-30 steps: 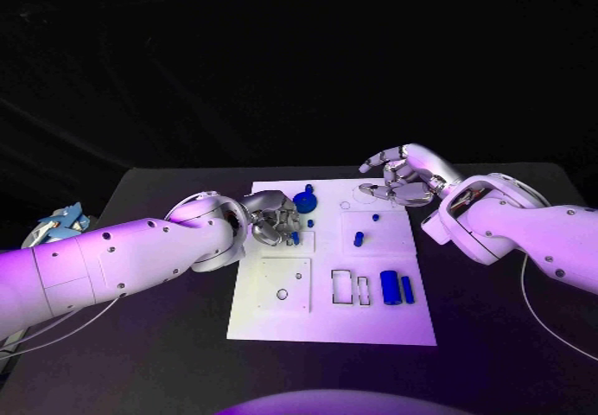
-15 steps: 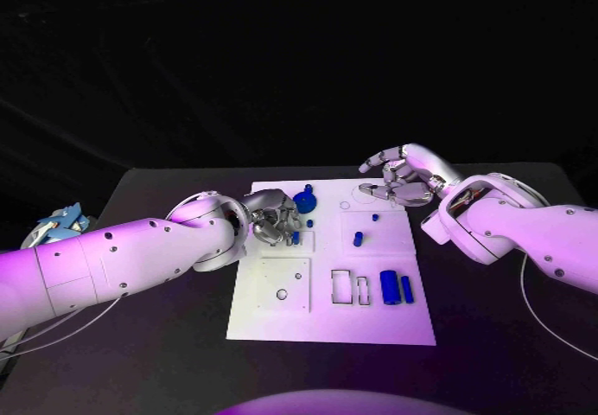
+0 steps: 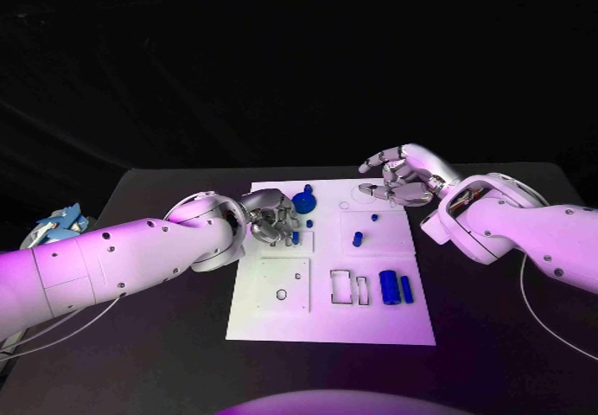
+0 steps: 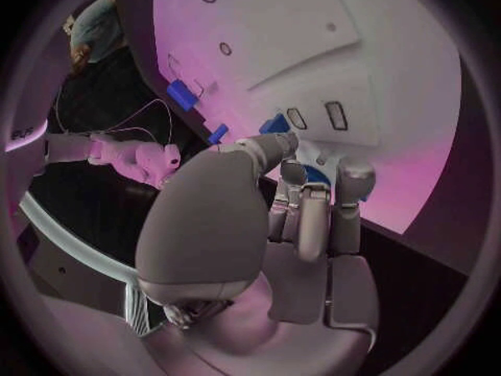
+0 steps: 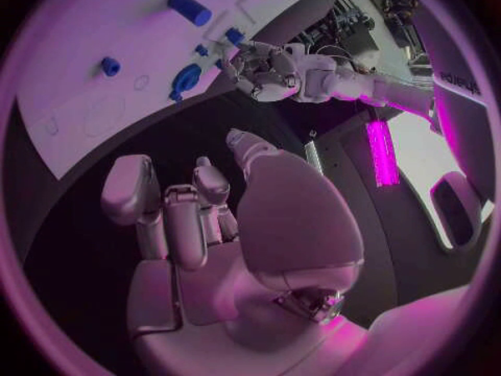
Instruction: Assemble the parts on the task board
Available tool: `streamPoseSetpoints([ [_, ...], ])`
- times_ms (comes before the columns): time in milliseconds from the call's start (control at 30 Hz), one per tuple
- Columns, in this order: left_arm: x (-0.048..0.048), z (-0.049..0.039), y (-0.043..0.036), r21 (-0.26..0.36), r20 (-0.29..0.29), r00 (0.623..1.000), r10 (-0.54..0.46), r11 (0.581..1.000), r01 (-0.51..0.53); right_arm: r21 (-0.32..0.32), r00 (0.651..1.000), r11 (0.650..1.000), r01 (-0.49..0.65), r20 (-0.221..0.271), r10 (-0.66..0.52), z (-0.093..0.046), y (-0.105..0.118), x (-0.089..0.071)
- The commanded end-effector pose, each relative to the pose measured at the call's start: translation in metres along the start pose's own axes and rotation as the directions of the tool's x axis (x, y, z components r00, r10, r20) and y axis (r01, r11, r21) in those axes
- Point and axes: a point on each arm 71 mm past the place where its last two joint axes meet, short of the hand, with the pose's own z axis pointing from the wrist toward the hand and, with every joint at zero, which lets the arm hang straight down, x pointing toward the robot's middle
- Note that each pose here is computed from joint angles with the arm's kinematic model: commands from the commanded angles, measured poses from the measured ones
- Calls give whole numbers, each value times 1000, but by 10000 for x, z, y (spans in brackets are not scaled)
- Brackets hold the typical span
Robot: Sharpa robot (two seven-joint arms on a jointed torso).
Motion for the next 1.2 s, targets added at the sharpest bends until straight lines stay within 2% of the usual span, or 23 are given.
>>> streamPoseSetpoints([
  [33,-9,-10,3,-2,6,1000,-8,1000,8,-1,1000,1000,6,-9,-6,-2,-3,6],
  [233,-48,-63,21,-8,12,1000,-29,1000,29,1,1000,1000,7,-9,-7,-4,-11,6],
  [400,-191,-126,6,-23,10,997,-74,997,74,7,1000,1000,9,-7,-8,-6,-28,-2],
  [500,-289,-152,-5,-46,-20,996,-89,995,88,10,1000,1000,10,-5,-10,-8,-39,-9],
  [667,-451,-171,-21,-112,-106,990,-88,991,77,14,1000,1000,11,-4,-11,-8,-50,-14],
  [800,-531,-152,-23,-175,-175,981,-79,983,48,16,1000,1000,11,-6,-11,-2,-53,-8],
  [933,-537,-112,-35,-223,-243,965,-94,974,39,17,1000,1000,11,-7,-11,1,-58,1],
  [1200,-552,62,-81,-298,-344,933,-105,954,-2,14,1000,1000,7,4,-7,3,-57,5],
])
